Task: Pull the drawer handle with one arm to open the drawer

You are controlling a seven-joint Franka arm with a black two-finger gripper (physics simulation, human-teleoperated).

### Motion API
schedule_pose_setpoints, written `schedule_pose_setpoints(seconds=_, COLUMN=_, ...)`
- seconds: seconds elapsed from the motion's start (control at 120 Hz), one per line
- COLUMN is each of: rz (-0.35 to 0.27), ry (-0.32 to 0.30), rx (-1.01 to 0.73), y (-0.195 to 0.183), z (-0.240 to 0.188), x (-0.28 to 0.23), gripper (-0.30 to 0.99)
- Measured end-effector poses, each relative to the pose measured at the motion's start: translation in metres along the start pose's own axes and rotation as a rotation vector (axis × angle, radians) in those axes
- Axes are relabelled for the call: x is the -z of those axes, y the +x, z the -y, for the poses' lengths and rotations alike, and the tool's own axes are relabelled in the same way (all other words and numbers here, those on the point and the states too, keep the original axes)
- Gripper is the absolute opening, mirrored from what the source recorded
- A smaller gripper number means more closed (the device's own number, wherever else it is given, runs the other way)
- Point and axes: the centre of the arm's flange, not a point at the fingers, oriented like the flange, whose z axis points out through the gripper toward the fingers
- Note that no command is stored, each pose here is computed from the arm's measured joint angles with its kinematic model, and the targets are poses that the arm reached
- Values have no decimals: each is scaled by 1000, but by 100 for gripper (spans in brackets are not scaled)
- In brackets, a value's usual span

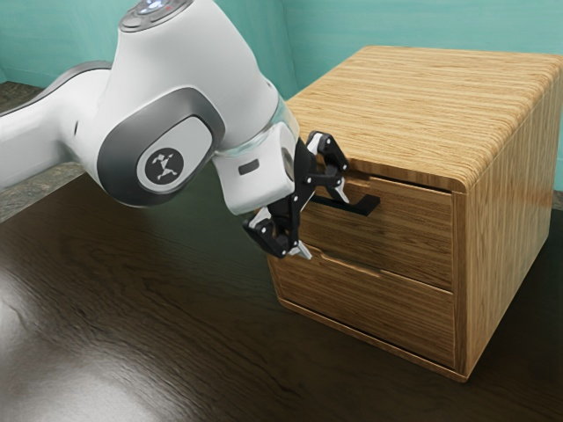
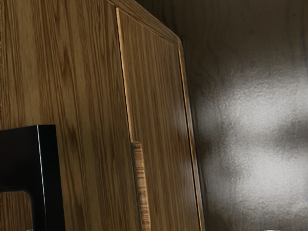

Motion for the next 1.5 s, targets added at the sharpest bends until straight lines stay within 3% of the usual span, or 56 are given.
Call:
schedule_pose_setpoints(seconds=0.2, rz=-1, ry=3, rx=-3, y=1, z=0, x=1, gripper=47)
schedule_pose_setpoints(seconds=0.758, rz=-7, ry=21, rx=-16, y=6, z=-9, x=9, gripper=0)
schedule_pose_setpoints(seconds=1.233, rz=-10, ry=40, rx=-13, y=4, z=-27, x=21, gripper=-9)
schedule_pose_setpoints(seconds=1.5, rz=-10, ry=45, rx=-2, y=0, z=-41, x=28, gripper=-8)
